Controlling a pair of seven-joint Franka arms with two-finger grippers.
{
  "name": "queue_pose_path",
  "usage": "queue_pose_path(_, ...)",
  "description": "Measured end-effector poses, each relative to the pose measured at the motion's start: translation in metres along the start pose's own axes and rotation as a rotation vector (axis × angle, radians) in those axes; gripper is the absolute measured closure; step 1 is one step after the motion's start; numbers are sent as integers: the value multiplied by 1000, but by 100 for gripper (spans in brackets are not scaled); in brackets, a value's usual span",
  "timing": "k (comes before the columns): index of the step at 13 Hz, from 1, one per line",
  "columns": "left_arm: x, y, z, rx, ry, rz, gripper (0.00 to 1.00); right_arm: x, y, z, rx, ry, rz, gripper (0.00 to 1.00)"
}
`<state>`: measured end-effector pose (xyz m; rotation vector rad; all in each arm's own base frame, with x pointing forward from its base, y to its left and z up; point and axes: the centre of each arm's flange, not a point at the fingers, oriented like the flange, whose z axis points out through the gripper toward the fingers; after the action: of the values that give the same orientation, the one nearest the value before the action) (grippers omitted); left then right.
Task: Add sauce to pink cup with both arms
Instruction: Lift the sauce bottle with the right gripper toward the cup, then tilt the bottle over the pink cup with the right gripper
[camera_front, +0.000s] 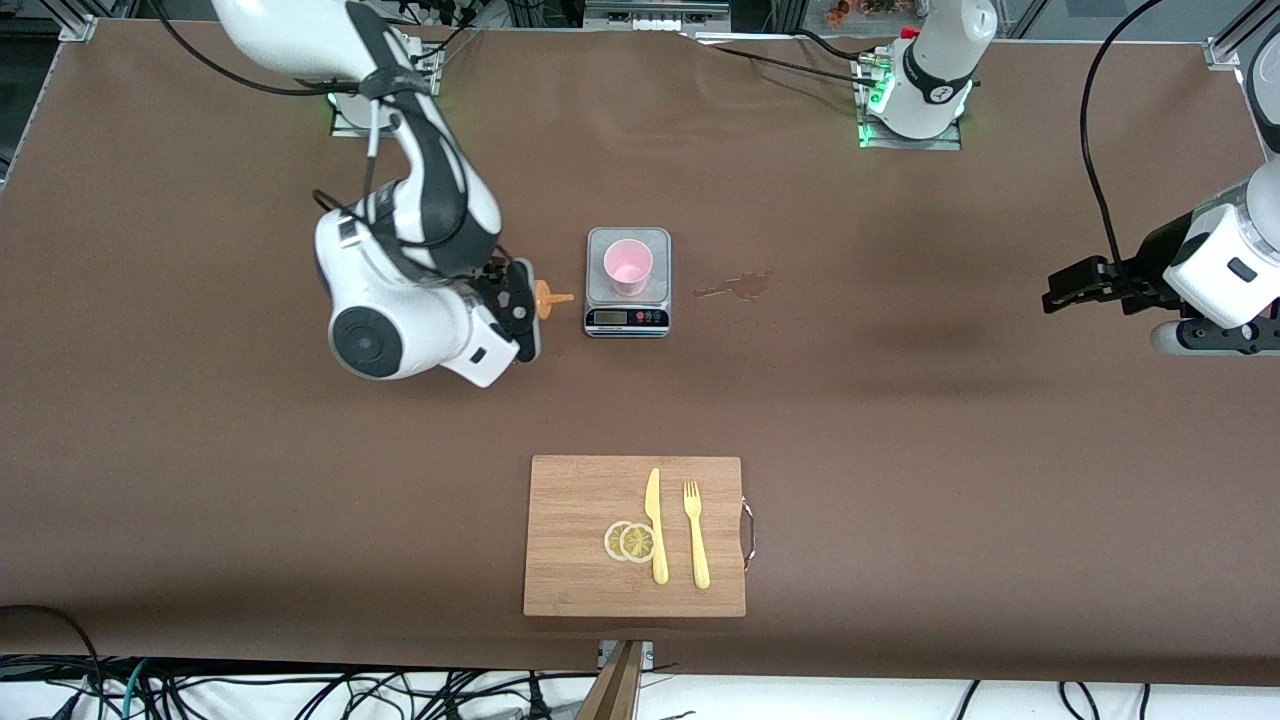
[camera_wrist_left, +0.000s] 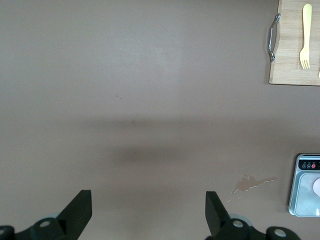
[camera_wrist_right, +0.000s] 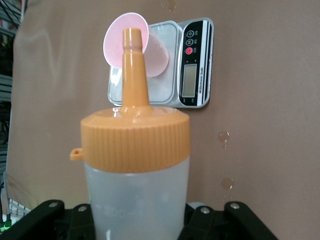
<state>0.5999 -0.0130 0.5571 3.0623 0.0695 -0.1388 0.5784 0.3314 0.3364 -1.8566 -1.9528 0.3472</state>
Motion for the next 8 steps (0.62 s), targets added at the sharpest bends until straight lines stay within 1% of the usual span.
queue_pose_path(3,1,0,1,0,-2,0,0,22,-9,18,-22,-74,-19,78)
queue_pose_path(5,1,0,2,0,-3,0,0,40,-18,35,-47,-158,-19,78)
queue_pose_path(8,1,0,2,0,-3,0,0,75,-48,60,-103,-283,8,78)
